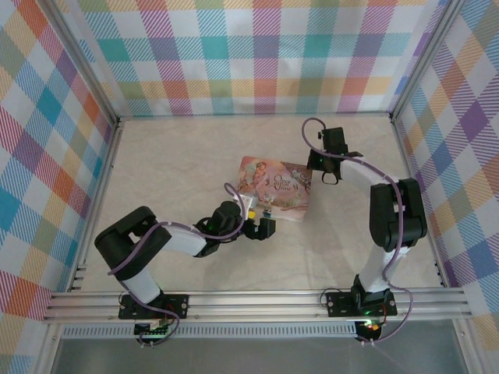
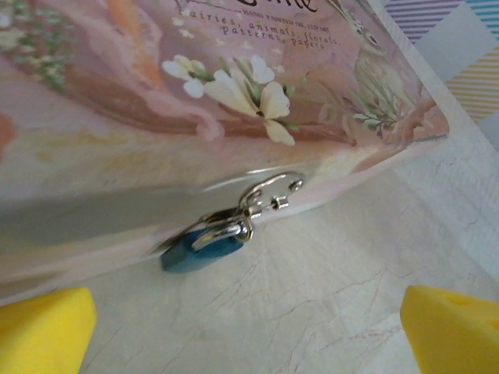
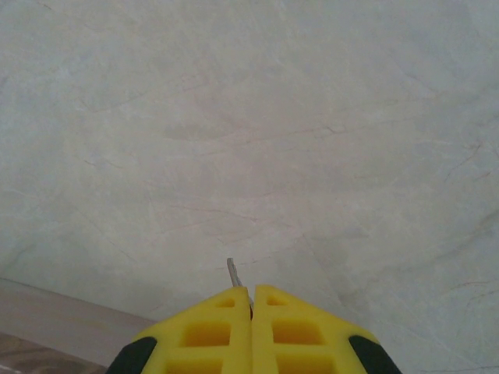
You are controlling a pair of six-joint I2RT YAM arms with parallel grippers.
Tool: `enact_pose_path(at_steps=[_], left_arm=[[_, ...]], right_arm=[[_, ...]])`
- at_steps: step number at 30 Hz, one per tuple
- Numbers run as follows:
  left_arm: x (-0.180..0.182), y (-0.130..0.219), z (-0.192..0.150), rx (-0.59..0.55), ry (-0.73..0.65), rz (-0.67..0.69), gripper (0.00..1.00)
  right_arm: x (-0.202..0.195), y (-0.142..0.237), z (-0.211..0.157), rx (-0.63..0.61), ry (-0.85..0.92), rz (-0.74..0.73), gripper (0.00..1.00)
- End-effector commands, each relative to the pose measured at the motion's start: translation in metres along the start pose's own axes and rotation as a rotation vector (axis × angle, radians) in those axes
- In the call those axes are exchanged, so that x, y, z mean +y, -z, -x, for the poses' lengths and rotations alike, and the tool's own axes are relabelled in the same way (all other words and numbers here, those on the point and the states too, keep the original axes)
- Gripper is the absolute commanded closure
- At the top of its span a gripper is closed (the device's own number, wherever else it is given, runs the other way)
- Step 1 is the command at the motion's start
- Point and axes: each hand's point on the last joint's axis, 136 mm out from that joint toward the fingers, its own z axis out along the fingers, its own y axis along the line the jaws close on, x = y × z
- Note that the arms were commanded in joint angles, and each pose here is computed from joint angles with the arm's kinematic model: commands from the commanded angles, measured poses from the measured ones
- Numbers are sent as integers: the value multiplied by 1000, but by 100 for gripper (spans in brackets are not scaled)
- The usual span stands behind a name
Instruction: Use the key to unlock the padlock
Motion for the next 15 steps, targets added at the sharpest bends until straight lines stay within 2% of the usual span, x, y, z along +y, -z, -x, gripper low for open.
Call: enact_pose_path(at_steps=[1,7,11,15], left_arm=[[-17,-8,16,-70,-40,-68,0],[-14,-20,17,-114,-83,-41,0],[-13,-26,19,-186,-160,15,0],[-15,-33,22,-237,-178,34,0]], right_arm=[[-1,-6,-3,-3,-35,20,100],[13,-10,-14,15,-44,65,100],[20,-12,-22,26,-49,85,100],[28,-14,-28,34,-42,98,100]])
